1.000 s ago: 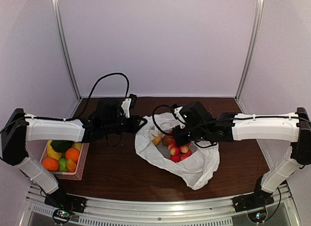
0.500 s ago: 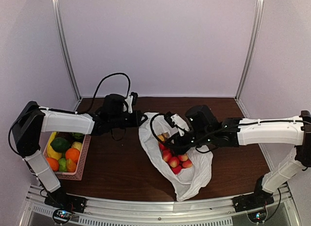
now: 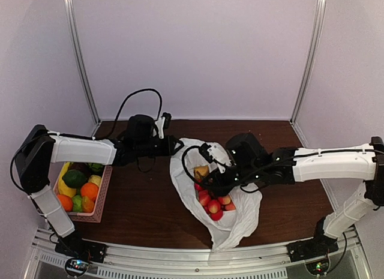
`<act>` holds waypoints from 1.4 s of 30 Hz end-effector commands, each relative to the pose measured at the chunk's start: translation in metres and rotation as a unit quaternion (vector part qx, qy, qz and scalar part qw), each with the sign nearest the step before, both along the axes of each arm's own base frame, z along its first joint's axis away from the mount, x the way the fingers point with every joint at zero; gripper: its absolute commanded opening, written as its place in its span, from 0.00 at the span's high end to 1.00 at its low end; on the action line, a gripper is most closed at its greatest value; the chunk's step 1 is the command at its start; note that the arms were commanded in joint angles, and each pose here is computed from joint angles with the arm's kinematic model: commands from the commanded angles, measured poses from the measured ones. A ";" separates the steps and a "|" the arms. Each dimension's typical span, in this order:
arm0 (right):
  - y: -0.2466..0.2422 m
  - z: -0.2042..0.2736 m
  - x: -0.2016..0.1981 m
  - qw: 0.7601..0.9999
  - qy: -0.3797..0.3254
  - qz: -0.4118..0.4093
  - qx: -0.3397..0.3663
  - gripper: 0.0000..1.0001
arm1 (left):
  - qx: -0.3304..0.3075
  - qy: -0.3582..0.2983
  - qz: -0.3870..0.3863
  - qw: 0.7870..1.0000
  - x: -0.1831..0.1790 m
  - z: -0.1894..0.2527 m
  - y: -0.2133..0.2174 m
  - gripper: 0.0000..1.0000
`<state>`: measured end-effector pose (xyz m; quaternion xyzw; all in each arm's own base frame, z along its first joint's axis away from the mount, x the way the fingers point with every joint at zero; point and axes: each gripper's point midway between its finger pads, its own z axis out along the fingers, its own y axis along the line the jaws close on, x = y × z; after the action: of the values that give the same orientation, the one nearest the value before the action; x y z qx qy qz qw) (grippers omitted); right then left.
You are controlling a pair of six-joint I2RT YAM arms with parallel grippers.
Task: Untie the knot of the plastic bag and take out the fruit
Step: Pick up the fake fruit from the takeout bag, then pass from the right arm to the left
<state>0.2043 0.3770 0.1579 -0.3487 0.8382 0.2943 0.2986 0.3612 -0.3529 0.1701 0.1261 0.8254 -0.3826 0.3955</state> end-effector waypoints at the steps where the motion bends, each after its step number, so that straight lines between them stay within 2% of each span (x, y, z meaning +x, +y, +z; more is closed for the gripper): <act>1: 0.003 0.089 0.011 0.990 -0.067 -0.032 0.117 1.00 | -0.007 -0.042 -0.017 0.999 -0.001 0.030 0.001 0.88; 5: 0.004 0.141 0.008 0.971 -0.098 -0.035 0.217 1.00 | 0.005 -0.047 -0.029 0.998 -0.006 0.032 0.002 0.82; 10: -0.002 0.185 0.010 0.949 -0.124 -0.051 0.285 1.00 | 0.019 -0.084 -0.022 0.996 -0.012 0.056 0.015 0.64; 13: -0.010 0.208 0.009 0.937 -0.143 -0.058 0.312 1.00 | 0.045 -0.105 0.000 0.993 -0.013 0.072 0.030 0.41; 16: -0.013 0.210 0.009 0.940 -0.151 -0.056 0.300 1.00 | 0.065 -0.124 0.030 0.990 -0.018 0.091 0.051 0.16; 17: -0.013 0.207 0.008 0.942 -0.150 -0.055 0.294 1.00 | 0.068 -0.132 0.037 0.988 -0.021 0.098 0.057 0.12; 20: -0.012 0.196 0.007 0.949 -0.141 -0.050 0.278 1.00 | 0.059 -0.159 0.016 0.985 -0.041 0.124 0.062 0.11; 25: -0.004 0.181 -0.002 0.957 -0.119 -0.019 0.265 1.00 | -0.013 -0.188 -0.110 0.976 -0.095 0.170 0.031 0.12; 29: 0.002 0.178 -0.009 0.959 -0.104 0.003 0.264 1.00 | -0.091 -0.191 -0.207 0.955 -0.139 0.198 0.004 0.12; 33: 0.006 0.179 -0.017 0.958 -0.093 0.024 0.272 1.00 | -0.139 -0.183 -0.278 0.933 -0.174 0.216 -0.022 0.12; 38: 0.013 0.180 -0.029 0.957 -0.078 0.057 0.272 1.00 | -0.185 -0.170 -0.315 0.915 -0.192 0.227 -0.045 0.11; 40: 0.014 0.181 -0.031 0.957 -0.078 0.060 0.273 1.00 | -0.191 -0.166 -0.312 0.916 -0.192 0.227 -0.048 0.11; 42: 0.014 0.183 -0.034 0.956 -0.079 0.062 0.276 1.00 | -0.191 -0.159 -0.305 0.919 -0.188 0.222 -0.051 0.16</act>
<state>0.1815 0.3858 0.3254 -0.3161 0.6926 0.4820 0.4338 0.1759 -0.3981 0.3706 0.3610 0.6147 -0.5790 0.3957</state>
